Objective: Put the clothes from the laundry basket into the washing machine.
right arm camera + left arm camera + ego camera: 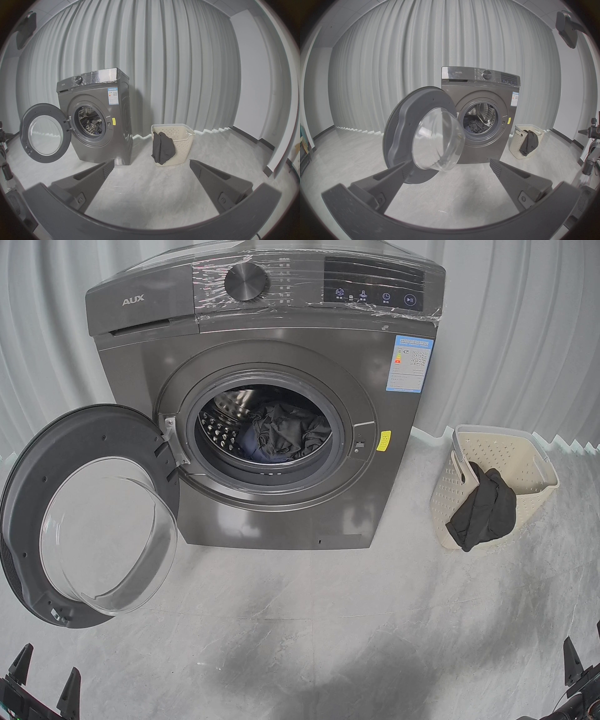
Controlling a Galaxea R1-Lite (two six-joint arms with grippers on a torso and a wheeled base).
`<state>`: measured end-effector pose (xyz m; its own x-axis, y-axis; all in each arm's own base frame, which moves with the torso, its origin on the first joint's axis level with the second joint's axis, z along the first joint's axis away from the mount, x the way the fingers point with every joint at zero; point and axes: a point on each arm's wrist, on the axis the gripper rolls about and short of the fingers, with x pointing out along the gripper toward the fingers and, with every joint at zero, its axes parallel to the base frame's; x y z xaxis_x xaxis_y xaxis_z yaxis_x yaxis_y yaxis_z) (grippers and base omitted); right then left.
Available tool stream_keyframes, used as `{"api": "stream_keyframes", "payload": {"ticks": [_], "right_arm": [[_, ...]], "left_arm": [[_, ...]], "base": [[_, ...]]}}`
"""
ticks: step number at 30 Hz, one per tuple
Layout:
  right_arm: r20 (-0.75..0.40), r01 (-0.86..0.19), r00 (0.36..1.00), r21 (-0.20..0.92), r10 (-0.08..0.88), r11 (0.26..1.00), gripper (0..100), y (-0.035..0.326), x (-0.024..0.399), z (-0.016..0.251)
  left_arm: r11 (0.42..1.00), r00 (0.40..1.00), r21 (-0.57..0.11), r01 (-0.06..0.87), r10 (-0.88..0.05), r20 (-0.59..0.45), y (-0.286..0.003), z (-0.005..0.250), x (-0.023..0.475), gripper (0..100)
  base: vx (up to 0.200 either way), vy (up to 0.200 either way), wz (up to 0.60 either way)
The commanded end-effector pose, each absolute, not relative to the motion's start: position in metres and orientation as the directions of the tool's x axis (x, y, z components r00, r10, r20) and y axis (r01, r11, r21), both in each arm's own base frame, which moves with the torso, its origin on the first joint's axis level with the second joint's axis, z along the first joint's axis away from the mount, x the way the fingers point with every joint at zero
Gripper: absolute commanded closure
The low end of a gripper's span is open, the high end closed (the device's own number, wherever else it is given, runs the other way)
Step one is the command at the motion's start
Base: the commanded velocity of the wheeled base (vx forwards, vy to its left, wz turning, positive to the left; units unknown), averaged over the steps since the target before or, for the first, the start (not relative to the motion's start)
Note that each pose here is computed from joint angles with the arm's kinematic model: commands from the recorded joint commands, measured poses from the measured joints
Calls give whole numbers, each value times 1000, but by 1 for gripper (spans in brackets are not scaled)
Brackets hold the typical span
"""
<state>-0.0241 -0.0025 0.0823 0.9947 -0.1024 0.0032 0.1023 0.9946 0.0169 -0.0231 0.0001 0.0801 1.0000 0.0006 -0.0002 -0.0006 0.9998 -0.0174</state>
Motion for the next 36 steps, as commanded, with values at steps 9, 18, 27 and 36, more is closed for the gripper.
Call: {"api": "stream_keyframes", "payload": {"ticks": [9, 18, 27, 36], "right_arm": [[3, 77, 997, 26, -77, 997, 0, -2, -24, 82], [5, 87, 996, 28, -87, 996, 0, -2, -24, 82], [9, 76, 997, 27, -77, 997, 0, -2, -24, 83], [6, 78, 997, 27, -78, 997, 0, -2, -24, 82]], "left_arm": [[1000, 1000, -14, -2, 2, -5, 0, 75, -23, 0], [1000, 1000, -9, -2, 2, -6, 0, 75, -23, 0], [1000, 1000, -6, -2, 2, -6, 0, 75, -23, 0], [1000, 1000, -6, -2, 2, -6, 0, 75, -23, 0]], "base": [[0, -200, 0], [0, -200, 0], [0, -200, 0], [0, -200, 0]]}}
